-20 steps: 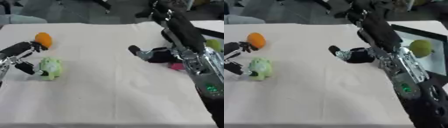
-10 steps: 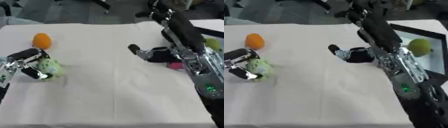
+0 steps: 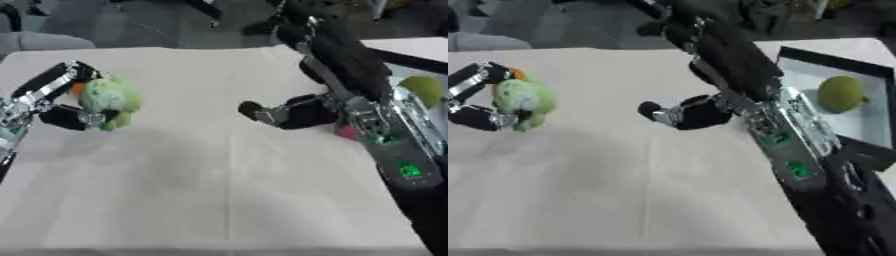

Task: Pick up the objects with one hand, pass them to the other hand, and then place them into the box on the other side of the table.

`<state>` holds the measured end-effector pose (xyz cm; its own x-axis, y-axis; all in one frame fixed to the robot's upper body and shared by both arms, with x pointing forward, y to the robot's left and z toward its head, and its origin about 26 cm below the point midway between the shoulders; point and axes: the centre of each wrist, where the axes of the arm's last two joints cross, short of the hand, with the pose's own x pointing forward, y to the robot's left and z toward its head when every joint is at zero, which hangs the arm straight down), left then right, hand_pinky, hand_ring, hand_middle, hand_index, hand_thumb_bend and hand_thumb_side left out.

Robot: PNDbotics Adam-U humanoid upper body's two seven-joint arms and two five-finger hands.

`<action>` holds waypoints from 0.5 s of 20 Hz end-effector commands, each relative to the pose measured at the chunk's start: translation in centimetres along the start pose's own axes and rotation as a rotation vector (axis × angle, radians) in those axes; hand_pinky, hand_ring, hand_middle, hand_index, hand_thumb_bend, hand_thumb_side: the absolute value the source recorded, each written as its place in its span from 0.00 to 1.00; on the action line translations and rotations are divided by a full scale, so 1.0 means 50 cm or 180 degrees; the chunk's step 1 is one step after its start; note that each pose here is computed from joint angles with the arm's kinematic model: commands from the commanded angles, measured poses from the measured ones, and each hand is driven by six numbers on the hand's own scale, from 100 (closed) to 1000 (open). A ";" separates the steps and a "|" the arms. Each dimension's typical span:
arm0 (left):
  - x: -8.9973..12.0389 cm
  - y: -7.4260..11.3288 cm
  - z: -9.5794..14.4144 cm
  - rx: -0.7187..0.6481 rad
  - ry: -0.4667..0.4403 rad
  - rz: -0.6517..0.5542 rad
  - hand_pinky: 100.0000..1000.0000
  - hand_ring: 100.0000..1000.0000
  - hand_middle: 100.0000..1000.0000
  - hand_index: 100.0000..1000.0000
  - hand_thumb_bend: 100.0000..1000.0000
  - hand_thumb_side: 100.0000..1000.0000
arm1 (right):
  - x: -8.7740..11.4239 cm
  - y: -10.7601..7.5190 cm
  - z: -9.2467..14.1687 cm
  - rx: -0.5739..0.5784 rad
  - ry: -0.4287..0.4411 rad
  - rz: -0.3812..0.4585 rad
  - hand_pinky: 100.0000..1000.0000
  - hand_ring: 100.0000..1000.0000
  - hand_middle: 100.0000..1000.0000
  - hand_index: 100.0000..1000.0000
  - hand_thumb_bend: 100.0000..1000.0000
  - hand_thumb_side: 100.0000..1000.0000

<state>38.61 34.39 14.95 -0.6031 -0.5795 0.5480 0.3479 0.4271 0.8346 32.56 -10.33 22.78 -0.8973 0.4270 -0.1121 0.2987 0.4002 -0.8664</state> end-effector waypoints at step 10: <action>0.107 0.014 -0.088 -0.0785 -0.0657 0.0225 0.53 0.38 0.36 0.47 0.14 0.27 | 0.041 -0.005 -0.054 0.0184 -0.0596 0.0130 0.81 0.75 1.00 0.88 0.51 0.20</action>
<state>38.83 28.81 17.37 -0.6696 -0.4039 0.6233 0.5539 0.2874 0.7814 31.69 -7.66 23.34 -0.9331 0.2964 -0.2037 0.3010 0.3332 -0.8935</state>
